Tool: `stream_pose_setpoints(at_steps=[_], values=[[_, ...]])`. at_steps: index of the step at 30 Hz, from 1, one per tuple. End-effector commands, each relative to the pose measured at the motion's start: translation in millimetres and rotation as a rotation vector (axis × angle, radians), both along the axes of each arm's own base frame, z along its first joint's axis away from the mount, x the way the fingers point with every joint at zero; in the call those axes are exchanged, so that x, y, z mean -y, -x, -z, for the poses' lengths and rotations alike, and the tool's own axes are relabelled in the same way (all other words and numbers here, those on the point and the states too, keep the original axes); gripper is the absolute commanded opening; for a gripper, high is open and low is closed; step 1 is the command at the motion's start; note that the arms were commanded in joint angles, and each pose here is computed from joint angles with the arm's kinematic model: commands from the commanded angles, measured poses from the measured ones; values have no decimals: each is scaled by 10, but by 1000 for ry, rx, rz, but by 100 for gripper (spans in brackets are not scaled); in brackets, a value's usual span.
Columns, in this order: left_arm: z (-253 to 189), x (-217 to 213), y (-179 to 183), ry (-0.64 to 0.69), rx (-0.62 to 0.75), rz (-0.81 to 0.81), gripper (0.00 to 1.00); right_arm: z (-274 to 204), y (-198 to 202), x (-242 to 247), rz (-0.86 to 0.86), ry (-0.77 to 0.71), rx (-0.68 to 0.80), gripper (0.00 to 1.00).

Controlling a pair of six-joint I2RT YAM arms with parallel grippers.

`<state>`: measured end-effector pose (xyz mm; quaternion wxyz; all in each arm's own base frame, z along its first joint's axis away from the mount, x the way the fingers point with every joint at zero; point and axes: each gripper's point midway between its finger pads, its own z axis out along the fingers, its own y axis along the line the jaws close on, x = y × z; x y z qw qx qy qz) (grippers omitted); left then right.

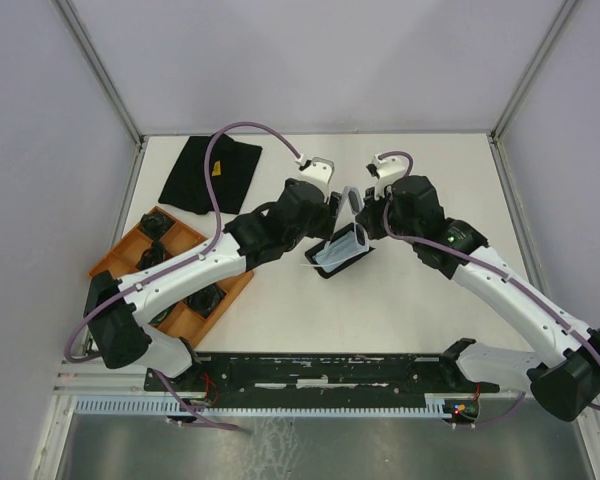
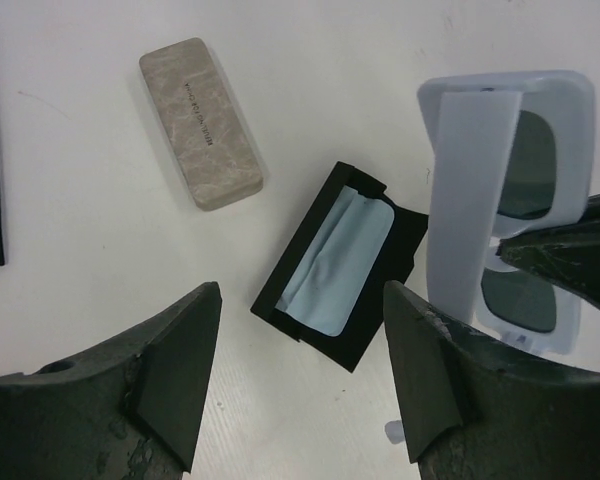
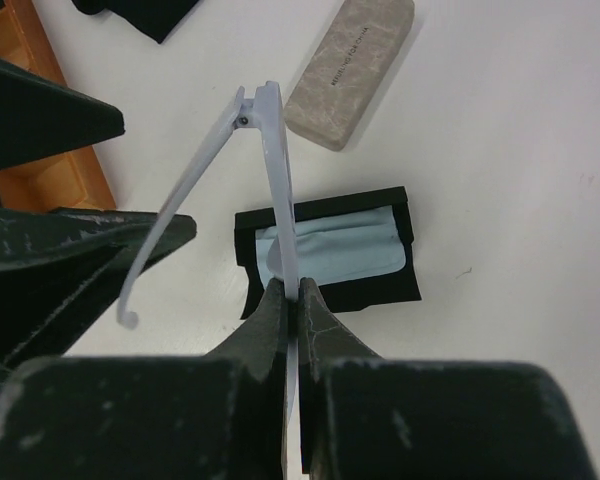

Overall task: Organize the sunglasses
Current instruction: Fold the sunglasses.

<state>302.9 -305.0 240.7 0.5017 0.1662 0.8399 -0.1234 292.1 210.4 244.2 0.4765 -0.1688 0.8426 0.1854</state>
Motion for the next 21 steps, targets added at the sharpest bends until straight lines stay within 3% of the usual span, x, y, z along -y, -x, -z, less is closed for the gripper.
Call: stream_pose_setpoints(at_steps=[1,15,21], values=[[-348,245,-41,107,55,33,73,-329,-71,-172,-25,-89,68,0],[-368,438,-28,125,50,73,71,-248,-25,-312,-63,-94,39,0],[-592,139,-24,125,128,-1,72,-104,-211,235,207,81,64,0]])
